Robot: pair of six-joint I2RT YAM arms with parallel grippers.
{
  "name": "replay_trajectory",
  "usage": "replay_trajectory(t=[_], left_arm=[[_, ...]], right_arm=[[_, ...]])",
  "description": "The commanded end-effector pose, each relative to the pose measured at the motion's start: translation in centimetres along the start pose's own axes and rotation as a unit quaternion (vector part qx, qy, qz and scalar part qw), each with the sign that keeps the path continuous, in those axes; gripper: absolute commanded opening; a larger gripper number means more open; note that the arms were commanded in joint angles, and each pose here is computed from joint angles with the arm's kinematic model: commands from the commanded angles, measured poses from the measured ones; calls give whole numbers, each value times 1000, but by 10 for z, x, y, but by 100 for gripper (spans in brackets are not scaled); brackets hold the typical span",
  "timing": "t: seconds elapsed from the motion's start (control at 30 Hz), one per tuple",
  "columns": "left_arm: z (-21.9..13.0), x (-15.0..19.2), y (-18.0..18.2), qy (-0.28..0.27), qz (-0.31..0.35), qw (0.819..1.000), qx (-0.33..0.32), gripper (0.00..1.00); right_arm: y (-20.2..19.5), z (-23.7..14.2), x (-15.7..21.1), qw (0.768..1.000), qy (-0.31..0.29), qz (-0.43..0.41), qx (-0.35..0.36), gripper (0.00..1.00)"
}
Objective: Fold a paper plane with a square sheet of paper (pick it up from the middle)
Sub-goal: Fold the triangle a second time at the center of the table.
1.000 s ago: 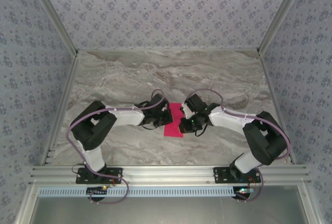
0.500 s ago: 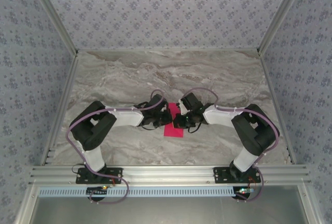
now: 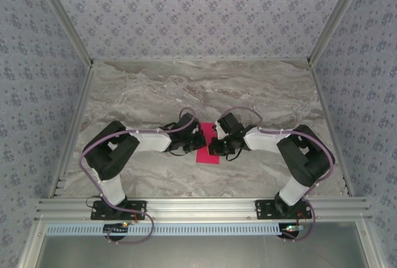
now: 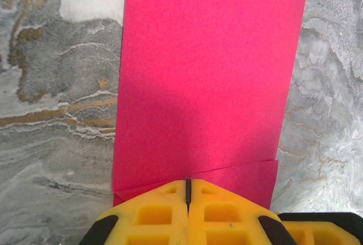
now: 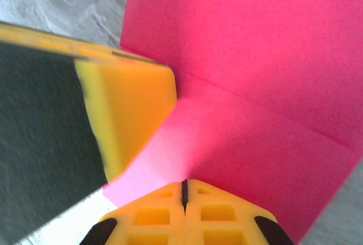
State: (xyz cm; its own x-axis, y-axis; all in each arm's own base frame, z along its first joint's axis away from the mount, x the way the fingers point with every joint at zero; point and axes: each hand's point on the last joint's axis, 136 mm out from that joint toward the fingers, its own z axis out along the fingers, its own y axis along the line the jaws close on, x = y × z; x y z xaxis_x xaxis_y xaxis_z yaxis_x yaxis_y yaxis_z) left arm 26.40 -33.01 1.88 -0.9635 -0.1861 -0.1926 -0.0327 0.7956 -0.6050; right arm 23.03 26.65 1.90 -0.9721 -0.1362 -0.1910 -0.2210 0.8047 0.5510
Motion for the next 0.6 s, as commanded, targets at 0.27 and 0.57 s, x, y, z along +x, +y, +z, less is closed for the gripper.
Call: replay_trajectory(t=[0.27,0.57], left_arm=[[6,26,68,34,-22,993,-108,0],[4,17,37,33,12,998,-60,0]], right_arm=[[-57,-20,93,990,100,49,83,0],[-24,-51,34,999,-5,34,39,0]])
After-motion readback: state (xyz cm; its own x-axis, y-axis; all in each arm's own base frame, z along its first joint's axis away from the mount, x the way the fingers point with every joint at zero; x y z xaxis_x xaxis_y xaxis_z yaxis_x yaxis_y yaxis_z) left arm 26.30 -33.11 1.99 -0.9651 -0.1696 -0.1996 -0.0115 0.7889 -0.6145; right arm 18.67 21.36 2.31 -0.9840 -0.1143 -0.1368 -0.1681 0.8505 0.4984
